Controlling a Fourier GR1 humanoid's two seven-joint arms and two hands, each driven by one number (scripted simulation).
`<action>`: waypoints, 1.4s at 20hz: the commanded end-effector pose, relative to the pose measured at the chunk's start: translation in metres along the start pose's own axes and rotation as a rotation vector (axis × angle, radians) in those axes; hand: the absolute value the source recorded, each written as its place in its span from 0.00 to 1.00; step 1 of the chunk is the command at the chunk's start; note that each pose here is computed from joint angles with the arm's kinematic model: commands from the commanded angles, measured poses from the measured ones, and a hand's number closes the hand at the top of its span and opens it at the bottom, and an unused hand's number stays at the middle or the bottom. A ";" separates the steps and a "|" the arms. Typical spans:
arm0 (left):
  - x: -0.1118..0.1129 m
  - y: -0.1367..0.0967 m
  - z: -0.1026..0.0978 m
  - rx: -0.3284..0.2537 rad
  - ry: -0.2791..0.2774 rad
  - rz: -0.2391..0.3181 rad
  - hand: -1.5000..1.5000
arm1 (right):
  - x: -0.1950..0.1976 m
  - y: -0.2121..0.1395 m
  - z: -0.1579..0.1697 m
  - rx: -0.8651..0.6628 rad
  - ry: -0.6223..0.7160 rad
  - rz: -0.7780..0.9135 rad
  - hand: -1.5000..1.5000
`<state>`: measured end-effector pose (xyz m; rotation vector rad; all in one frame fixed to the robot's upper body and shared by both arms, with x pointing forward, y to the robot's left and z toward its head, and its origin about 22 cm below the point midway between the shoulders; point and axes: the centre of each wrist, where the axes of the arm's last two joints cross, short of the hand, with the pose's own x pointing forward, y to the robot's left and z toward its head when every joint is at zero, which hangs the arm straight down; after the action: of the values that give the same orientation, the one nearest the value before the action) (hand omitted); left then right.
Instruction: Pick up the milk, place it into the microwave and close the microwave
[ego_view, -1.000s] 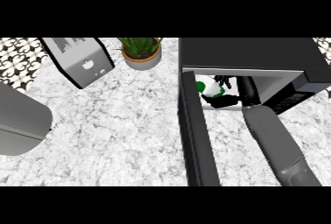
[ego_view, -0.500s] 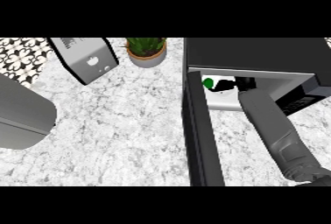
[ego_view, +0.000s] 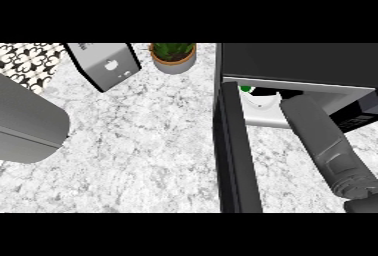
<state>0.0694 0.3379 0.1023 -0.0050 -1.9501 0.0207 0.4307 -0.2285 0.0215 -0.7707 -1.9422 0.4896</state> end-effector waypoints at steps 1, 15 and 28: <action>-0.009 -0.001 -0.011 -0.015 -0.002 0.016 0.00 | -0.004 -0.009 -0.005 -0.019 -0.044 0.101 1.00; -0.016 0.004 -0.018 -0.025 0.013 -0.027 0.00 | -0.023 -0.040 -0.008 -0.047 0.044 0.291 0.00; -0.029 -0.011 -0.032 -0.195 0.035 0.011 0.00 | -0.003 -0.009 -0.008 0.071 -0.013 -0.003 0.00</action>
<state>0.1038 0.3329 0.0911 -0.0948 -1.9119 -0.1308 0.4348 -0.2430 0.0285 -0.8587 -1.8955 0.5811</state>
